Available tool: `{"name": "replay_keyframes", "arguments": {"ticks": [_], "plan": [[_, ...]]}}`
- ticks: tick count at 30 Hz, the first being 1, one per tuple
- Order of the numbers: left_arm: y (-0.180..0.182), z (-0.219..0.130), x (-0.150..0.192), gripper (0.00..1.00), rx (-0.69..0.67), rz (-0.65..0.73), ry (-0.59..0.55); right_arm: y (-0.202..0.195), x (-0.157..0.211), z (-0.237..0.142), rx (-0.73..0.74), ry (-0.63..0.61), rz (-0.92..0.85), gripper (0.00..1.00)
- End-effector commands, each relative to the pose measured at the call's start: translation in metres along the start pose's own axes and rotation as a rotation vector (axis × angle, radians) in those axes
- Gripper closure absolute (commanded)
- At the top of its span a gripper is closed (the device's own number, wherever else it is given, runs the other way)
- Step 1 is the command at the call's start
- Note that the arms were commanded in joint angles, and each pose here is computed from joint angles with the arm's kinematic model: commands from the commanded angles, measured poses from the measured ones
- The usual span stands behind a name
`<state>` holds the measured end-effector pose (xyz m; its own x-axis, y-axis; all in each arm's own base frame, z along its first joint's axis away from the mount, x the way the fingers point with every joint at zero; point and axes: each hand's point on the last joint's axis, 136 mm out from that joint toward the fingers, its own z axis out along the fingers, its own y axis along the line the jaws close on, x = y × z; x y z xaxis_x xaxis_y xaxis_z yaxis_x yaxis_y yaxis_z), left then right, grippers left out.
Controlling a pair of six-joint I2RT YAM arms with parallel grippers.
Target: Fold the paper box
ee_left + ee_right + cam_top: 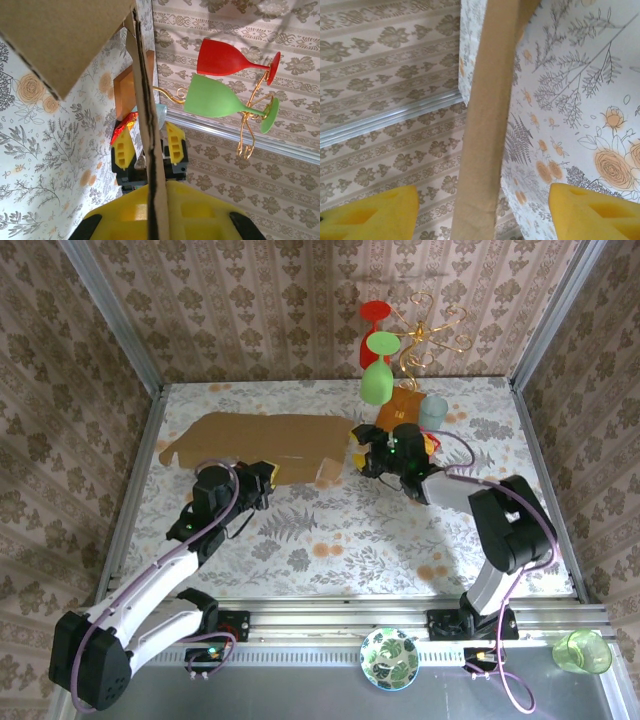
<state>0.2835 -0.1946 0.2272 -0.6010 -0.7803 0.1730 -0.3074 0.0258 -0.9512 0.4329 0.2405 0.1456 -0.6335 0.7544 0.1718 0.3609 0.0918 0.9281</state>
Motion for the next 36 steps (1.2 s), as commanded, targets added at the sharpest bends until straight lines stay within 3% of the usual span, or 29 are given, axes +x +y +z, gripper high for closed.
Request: {"name": "replay_keyframes", "arguments": {"ticks": [1, 5, 7, 10, 13, 16, 20, 25, 29, 36], "plan": [[-0.005, -0.006, 0.002, 1.00, 0.018, 0.017, 0.014, 0.021, 0.006, 0.018, -0.081, 0.006, 0.045, 0.34], [-0.001, -0.009, 0.002, 1.00, 0.009, 0.015, 0.014, 0.028, 0.001, 0.032, -0.115, -0.020, 0.051, 0.48], [-0.001, -0.011, 0.002, 1.00, 0.007, 0.016, 0.015, 0.033, -0.002, 0.038, -0.130, -0.028, 0.044, 0.60], [0.004, -0.015, -0.001, 1.00, -0.020, 0.019, 0.007, 0.048, -0.004, 0.041, -0.189, -0.050, 0.051, 0.99], [0.002, -0.035, -0.019, 0.59, -0.098, 0.066, -0.060, 0.062, 0.002, 0.024, -0.188, -0.114, 0.045, 1.00], [-0.013, -0.068, -0.038, 0.39, -0.221, 0.177, -0.149, 0.072, 0.014, -0.005, -0.116, -0.216, 0.012, 1.00], [-0.053, -0.102, -0.060, 0.38, -0.300, 0.312, -0.265, 0.085, 0.029, -0.033, -0.089, -0.321, 0.027, 1.00], [-0.083, -0.127, -0.085, 0.39, -0.405, 0.402, -0.373, 0.108, 0.059, -0.039, -0.100, -0.297, 0.044, 1.00], [-0.106, -0.139, -0.098, 0.40, -0.403, 0.445, -0.449, 0.129, 0.081, -0.049, -0.112, -0.316, 0.013, 1.00], [-0.110, -0.125, -0.107, 0.41, -0.380, 0.429, -0.420, 0.132, 0.091, -0.049, -0.119, -0.320, 0.034, 1.00]]}}
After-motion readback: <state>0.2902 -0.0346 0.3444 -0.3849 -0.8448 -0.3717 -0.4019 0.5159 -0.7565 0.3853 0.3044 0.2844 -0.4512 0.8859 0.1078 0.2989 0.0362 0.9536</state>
